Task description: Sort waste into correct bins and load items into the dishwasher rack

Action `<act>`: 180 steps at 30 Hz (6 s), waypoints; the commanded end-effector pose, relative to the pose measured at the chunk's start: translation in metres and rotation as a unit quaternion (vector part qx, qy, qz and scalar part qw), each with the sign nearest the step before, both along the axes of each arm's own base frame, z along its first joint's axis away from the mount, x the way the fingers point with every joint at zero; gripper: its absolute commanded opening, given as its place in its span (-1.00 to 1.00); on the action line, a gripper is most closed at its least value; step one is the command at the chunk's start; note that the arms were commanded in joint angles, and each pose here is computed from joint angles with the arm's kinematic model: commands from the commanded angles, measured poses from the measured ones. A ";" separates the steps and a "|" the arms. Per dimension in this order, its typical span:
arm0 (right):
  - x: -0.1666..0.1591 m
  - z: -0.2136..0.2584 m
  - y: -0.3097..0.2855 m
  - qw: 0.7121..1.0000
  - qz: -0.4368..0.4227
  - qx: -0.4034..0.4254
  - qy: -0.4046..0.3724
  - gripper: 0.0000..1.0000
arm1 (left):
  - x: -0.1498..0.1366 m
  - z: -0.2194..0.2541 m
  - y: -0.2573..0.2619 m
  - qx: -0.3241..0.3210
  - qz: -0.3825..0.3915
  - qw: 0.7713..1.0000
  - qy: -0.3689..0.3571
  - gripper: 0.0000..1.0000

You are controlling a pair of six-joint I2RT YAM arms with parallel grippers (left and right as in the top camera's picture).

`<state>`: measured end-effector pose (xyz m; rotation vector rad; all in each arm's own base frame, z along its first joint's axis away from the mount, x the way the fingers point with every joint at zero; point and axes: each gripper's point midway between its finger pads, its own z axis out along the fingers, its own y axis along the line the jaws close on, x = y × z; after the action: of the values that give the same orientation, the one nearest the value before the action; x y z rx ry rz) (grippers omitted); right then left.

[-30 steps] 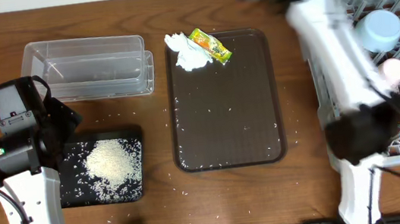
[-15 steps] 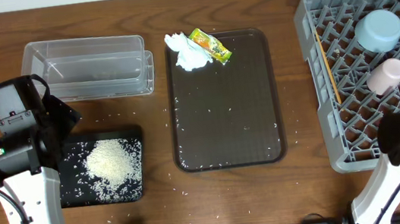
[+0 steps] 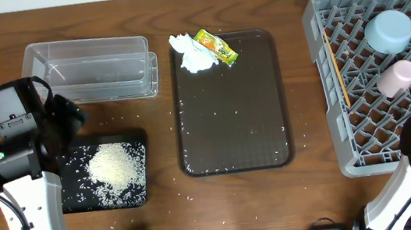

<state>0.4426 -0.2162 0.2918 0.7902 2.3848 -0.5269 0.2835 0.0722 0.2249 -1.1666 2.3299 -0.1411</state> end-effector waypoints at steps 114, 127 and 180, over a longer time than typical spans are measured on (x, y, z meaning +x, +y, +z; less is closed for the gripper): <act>-0.002 0.002 -0.002 1.000 -0.008 -0.002 -0.003 0.99 | 0.210 -0.020 -0.110 -0.004 -0.178 0.984 -0.027 0.53; -0.002 0.002 -0.002 1.000 -0.008 -0.002 -0.003 0.99 | 0.229 -0.009 -0.291 0.085 -0.342 0.925 -0.143 0.63; -0.002 0.002 -0.002 1.000 -0.008 -0.002 -0.003 0.98 | 0.232 -0.160 -0.301 0.077 -0.263 0.961 -0.014 -0.88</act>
<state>0.4425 -0.2162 0.2917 0.7902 2.3852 -0.5269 0.5123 -0.2296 0.0144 -0.4769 2.5846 -0.1206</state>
